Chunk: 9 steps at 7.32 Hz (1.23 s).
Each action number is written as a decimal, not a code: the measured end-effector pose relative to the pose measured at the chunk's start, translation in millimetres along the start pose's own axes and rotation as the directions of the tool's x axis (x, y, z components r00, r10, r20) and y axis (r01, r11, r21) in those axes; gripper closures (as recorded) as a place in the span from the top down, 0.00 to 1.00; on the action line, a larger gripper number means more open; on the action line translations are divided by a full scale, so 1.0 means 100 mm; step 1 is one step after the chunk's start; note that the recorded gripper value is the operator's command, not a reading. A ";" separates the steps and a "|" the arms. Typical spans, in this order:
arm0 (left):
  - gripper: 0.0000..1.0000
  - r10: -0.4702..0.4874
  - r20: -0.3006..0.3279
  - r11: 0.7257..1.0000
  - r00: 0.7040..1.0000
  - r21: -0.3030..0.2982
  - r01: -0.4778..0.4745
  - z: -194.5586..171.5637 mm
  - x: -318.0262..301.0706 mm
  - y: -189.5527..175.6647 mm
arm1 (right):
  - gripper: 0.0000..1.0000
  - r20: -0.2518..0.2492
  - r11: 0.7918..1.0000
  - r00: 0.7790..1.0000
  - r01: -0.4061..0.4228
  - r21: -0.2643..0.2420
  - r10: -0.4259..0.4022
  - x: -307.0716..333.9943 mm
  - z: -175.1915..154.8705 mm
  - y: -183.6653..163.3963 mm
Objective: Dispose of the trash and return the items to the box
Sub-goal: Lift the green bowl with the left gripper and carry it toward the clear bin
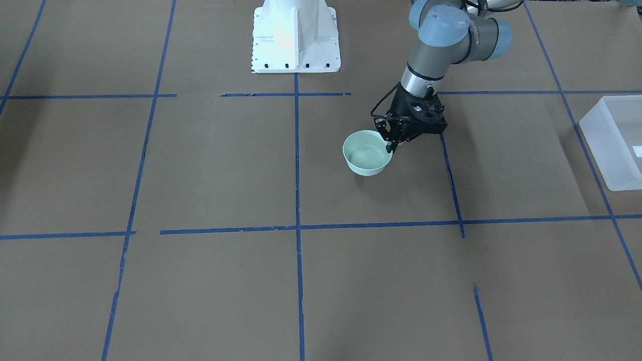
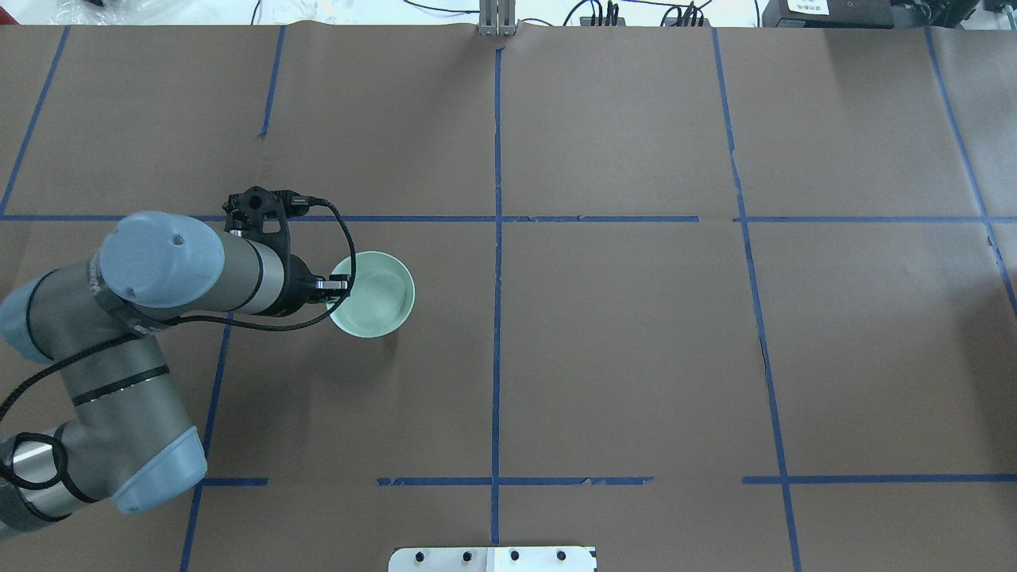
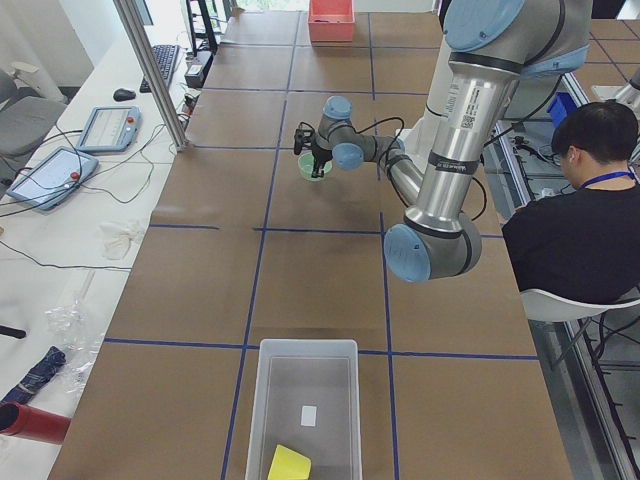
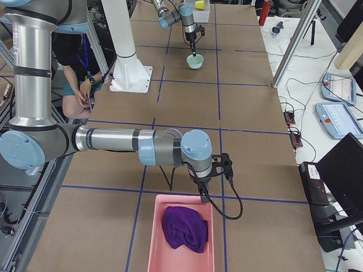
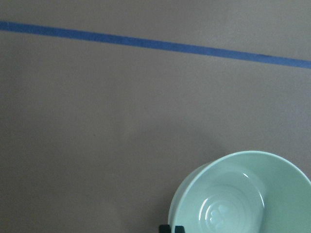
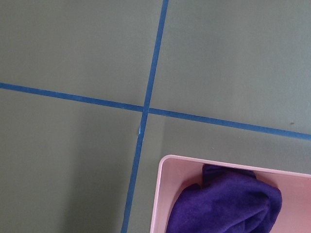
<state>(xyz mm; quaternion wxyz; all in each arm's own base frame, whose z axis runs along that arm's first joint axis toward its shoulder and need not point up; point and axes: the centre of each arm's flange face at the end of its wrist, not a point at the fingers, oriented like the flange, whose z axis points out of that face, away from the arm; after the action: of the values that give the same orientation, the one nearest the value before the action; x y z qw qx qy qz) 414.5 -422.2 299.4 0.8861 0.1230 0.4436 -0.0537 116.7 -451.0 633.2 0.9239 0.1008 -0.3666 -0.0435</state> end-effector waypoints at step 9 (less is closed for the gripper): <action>0.00 0.586 0.237 0.811 0.775 -0.162 -0.563 -2.01 -4.14 -1.89 | 1.00 -0.002 1.000 1.000 0.001 -0.005 -0.001 0.06 0.09 0.17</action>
<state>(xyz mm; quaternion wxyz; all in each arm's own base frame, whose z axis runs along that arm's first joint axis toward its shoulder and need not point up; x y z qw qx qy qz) -28.2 -556.7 482.6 0.9173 0.2072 0.2587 0.2209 115.2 -436.6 646.9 0.9245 0.0986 -0.3655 -0.0446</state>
